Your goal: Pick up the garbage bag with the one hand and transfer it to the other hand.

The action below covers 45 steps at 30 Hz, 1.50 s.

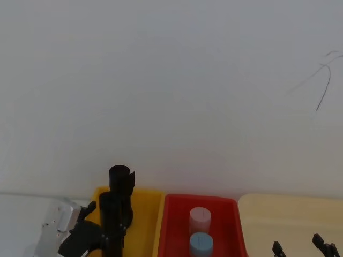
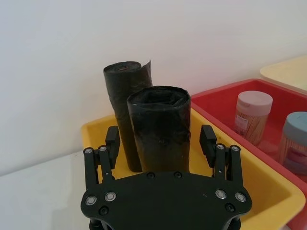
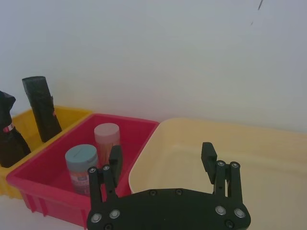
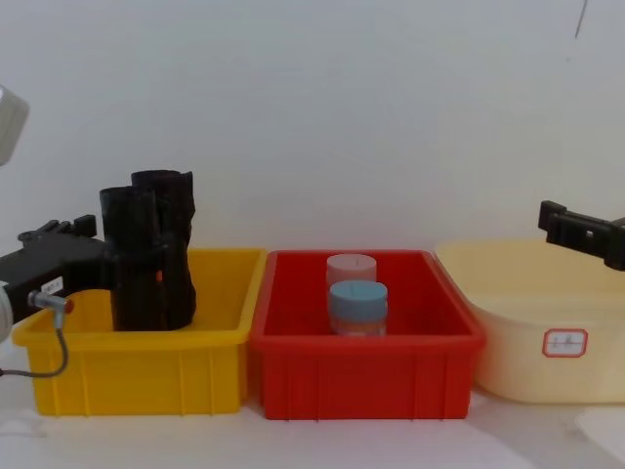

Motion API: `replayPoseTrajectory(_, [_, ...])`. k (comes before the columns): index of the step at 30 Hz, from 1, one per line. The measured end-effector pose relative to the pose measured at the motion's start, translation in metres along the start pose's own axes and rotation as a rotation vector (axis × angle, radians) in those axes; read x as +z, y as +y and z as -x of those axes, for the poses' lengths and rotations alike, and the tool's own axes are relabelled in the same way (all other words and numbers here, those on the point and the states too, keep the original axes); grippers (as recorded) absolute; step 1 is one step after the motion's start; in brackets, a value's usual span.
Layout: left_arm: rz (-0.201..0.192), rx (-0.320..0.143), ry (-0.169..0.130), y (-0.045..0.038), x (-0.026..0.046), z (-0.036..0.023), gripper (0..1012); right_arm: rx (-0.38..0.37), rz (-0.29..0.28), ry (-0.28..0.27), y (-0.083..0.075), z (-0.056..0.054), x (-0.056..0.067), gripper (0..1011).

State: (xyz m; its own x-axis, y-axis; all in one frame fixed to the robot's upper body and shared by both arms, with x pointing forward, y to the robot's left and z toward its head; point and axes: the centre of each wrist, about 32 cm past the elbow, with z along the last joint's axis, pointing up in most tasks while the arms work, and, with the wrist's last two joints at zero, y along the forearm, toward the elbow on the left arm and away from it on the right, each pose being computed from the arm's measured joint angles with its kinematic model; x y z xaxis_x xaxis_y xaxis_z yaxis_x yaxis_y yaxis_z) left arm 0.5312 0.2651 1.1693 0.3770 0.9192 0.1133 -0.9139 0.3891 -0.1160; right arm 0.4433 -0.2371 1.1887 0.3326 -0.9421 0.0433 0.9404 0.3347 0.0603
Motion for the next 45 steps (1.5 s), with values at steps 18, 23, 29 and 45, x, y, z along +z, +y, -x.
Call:
replayPoseTrajectory(18, [0.009, -0.032, -0.003, -0.02, -0.0013, -0.0029, 634, 0.0, 0.0, 0.0, 0.0, 0.0, 0.0, 1000])
replayPoseTrajectory(23, [0.008, -0.038, -0.007, -0.021, 0.0005, -0.0034, 558, 0.0, 0.0, 0.0, 0.0, 0.0, 0.0, 1000])
replayPoseTrajectory(29, [0.013, -0.055, -0.016, -0.0219, 0.0075, -0.0048, 525, 0.0, 0.0, 0.0, 0.0, 0.0, 0.0, 1000])
replayPoseTrajectory(45, [0.106, -0.203, -0.058, -0.0369, 0.0541, -0.0132, 503, 0.0, 0.0, 0.0, 0.0, 0.0, 0.0, 1000])
